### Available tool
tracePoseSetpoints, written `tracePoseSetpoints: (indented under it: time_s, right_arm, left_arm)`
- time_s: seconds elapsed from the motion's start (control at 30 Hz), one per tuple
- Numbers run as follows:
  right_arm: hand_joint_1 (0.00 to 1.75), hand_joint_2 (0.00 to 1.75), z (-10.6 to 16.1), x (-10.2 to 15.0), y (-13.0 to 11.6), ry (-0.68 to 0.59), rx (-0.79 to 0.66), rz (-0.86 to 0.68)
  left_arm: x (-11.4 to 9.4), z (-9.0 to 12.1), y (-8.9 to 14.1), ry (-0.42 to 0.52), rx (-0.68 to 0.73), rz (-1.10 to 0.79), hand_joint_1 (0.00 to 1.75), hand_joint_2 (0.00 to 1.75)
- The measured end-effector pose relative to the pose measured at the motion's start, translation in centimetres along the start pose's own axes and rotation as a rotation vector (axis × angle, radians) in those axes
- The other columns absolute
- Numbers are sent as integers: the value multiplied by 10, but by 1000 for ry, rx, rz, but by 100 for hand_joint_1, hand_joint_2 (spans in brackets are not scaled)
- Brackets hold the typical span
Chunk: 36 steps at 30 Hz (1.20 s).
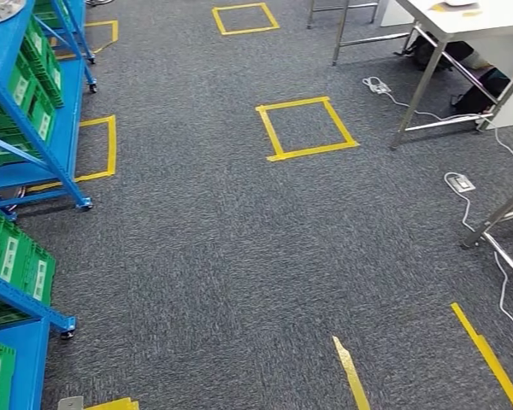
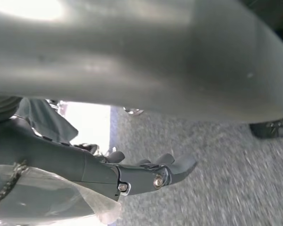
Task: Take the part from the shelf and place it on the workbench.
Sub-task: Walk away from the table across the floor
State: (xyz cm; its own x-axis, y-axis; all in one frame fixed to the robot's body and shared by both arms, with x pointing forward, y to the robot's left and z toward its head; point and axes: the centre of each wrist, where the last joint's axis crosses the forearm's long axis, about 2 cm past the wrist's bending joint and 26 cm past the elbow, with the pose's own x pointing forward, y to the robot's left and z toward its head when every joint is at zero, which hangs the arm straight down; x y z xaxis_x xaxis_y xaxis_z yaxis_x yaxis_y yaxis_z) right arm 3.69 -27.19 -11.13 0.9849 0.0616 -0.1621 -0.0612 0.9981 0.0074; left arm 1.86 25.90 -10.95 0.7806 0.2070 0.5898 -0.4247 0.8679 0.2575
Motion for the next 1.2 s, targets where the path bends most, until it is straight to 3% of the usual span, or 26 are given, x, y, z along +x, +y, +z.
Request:
tracePoseSetpoints:
  time_s: [1.2]
  right_arm:
    - [0, 0, 0, -2, -2, -4, 1, -16]
  left_arm:
    - [2, -1, 0, -17, -1, -31, 0, 0]
